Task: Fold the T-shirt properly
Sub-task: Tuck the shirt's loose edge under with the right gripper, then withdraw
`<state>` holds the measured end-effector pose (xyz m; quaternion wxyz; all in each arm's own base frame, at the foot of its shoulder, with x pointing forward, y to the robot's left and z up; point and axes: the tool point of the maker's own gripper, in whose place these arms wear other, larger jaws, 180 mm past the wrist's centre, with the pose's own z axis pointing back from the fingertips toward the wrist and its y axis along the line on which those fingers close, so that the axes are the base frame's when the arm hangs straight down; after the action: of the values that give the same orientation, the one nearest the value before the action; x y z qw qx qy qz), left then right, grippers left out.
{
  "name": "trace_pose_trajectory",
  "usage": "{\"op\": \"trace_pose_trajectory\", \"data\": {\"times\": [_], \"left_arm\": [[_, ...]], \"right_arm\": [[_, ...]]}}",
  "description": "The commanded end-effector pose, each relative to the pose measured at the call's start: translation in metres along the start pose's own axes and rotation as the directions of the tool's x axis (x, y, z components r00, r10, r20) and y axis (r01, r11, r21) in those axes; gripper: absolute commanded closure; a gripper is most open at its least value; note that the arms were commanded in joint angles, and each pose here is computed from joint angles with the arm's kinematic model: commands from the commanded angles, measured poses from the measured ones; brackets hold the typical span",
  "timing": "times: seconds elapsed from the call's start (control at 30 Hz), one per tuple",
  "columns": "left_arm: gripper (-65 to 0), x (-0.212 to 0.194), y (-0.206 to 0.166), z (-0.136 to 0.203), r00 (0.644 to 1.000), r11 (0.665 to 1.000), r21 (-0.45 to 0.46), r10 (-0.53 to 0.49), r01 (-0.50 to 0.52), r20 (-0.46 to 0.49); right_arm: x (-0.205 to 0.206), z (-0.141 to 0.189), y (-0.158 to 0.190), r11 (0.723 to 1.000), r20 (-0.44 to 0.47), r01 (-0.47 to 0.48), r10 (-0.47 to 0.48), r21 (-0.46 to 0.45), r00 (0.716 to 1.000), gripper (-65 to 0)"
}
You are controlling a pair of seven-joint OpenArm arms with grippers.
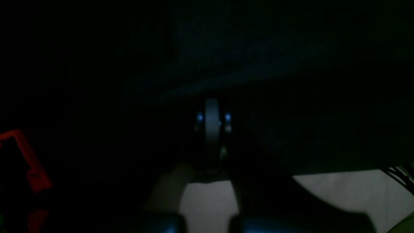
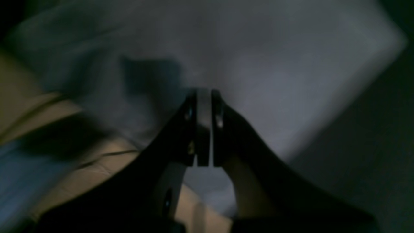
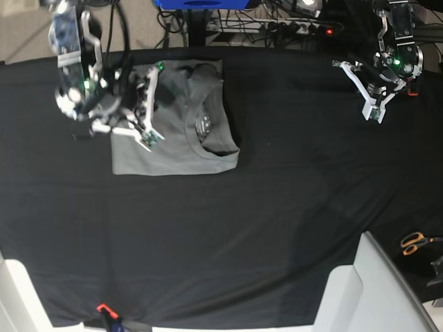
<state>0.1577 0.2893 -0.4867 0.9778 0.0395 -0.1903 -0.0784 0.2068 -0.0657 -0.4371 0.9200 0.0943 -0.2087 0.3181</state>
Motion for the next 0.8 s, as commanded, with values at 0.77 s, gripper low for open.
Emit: {"op": "trace_pose_trajectory", "data": {"times": [0.77], "left_arm": [[0.0, 0.002, -0.028, -0.002, 0.993, 0.992, -0.056, -0.115, 0.114, -0.021]], "right_arm": [[-0.074, 0.008, -0.018, 0.981, -0.072, 0.176, -0.182, -0.084, 0.981, -0.5]]}}
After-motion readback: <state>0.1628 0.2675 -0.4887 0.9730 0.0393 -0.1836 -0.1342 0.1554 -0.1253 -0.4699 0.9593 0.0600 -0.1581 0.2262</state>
